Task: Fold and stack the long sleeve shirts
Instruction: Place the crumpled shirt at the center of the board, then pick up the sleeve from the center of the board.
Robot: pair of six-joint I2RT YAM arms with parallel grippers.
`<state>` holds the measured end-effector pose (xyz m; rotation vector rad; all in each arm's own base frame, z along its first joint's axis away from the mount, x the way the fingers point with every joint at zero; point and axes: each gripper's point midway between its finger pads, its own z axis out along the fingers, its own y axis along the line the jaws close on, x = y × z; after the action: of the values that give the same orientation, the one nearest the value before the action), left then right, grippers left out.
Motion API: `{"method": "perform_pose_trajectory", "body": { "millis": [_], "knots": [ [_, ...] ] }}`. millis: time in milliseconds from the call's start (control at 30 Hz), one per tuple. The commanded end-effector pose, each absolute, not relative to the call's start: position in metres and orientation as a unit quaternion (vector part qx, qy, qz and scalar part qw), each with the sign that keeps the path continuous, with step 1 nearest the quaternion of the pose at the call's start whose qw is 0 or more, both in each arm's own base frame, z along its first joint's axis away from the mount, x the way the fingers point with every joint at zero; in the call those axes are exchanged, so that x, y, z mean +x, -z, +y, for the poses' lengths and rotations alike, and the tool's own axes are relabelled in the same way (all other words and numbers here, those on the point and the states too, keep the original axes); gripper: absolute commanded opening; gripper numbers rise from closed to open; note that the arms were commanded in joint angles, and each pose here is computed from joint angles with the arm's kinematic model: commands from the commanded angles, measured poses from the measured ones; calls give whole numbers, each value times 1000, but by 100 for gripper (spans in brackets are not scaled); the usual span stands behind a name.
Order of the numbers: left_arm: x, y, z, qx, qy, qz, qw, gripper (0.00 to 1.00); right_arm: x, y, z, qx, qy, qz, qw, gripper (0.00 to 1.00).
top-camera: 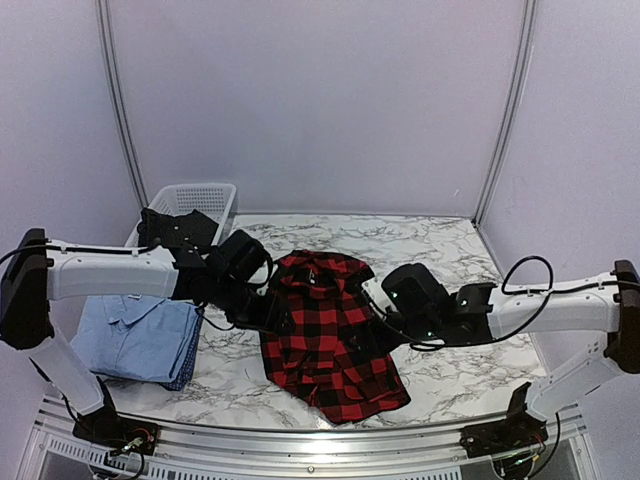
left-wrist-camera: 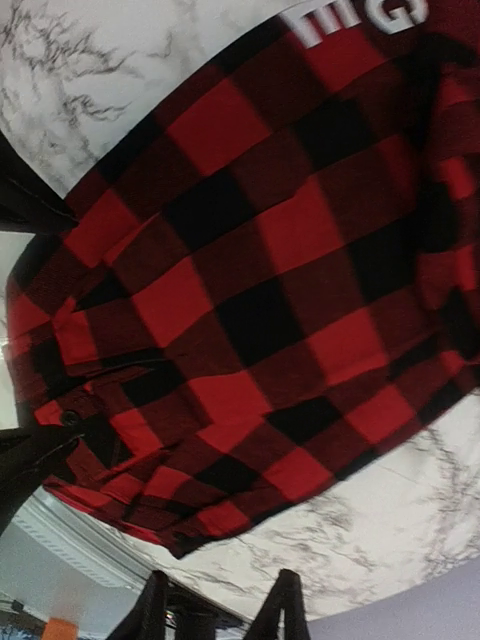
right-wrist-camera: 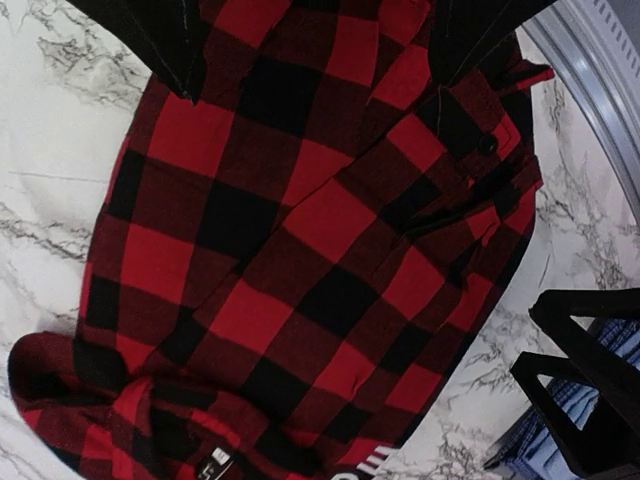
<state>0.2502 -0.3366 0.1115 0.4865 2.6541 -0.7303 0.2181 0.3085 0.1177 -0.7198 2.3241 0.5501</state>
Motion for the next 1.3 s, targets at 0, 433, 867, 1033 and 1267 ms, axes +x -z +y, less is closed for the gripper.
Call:
{"method": "perform_pose_trajectory", "body": {
  "millis": [0, 433, 867, 1033, 1267],
  "knots": [
    [207, -100, -331, 191, 253, 939, 136, 67, 186, -101, 308, -278, -201, 896, 282, 72],
    [164, -55, -362, 262, 213, 937, 89, 64, 181, -82, 301, -252, -186, 911, 268, 72],
    [205, -78, -338, 200, 138, 947, 210, 0, 181, -66, 301, -262, -161, 918, 253, 72],
    [222, -108, -321, 164, 121, 941, 271, 0, 186, -50, 290, -251, -106, 933, 236, 70],
    [207, -106, -340, 212, 163, 937, 225, 6, 180, -57, 271, -210, -109, 942, 237, 69]
  ]
}}
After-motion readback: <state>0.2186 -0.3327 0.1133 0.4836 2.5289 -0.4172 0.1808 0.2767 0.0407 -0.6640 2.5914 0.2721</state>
